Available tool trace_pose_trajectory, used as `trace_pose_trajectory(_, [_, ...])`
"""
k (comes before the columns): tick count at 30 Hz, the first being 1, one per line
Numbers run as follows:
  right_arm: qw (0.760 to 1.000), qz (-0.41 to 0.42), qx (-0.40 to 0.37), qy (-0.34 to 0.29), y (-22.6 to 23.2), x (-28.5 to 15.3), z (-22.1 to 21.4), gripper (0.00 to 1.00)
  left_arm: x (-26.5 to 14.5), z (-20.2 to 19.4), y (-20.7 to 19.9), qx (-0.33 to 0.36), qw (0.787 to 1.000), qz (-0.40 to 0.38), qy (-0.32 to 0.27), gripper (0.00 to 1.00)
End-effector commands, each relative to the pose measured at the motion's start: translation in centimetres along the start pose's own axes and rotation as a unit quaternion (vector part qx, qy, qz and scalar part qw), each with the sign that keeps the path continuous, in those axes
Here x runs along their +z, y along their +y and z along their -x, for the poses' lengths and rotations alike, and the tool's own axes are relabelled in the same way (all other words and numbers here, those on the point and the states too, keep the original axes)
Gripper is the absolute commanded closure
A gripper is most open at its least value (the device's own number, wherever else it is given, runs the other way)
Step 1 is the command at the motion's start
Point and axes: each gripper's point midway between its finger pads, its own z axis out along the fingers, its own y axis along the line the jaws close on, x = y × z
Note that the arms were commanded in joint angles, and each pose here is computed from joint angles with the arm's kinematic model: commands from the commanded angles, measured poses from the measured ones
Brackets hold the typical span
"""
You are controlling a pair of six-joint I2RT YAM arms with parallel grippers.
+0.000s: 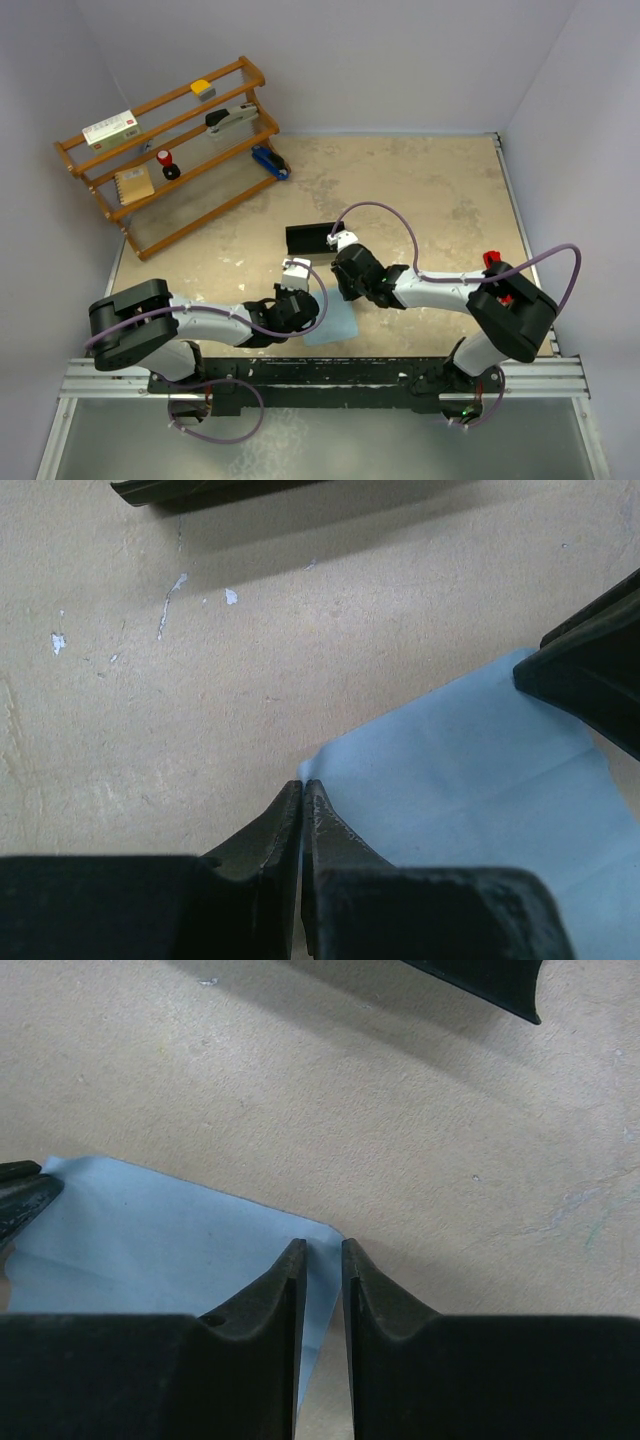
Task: Organize the sunglasses
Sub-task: Fold the glasses cleaning cloth for the sunglasses case.
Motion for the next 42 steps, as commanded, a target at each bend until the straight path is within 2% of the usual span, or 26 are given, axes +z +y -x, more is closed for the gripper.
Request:
trace_pose_trajectory(1, [1.0,0.017,-0.001,-0.011,0.8,-0.1,1.1,0.78,-0.1,1.0,-0.5,-0.019,1.0,-0.01,-0.016,1.0])
trace_pose_trajectory(10, [1.0,0.027,0.0,-0.013,1.1,-0.4,1.1,0.87,-0.1,1.0,-0.5,-0.02,1.0,-0.011,-0.015,1.0])
trace_pose_trajectory(15, [0.999,0.029,-0.002,-0.013,1.1,-0.4,1.2,1.0,-0.1,1.0,-0.6,-0.019,1.0,-0.011,-0.016,1.0])
trace_pose_trajectory(28, [0.998,0.036,0.0,-0.051,1.3,-1.9,3.4,1.0,-0.3,2.2,-0.5,-0.009,1.0,-0.004,-0.027,1.0])
trace_pose_trajectory(42, [0.998,0.03,0.003,-0.056,1.2,-2.2,3.9,1.0,-0.1,4.4,0.4,-0.007,0.999,0.002,-0.035,1.0])
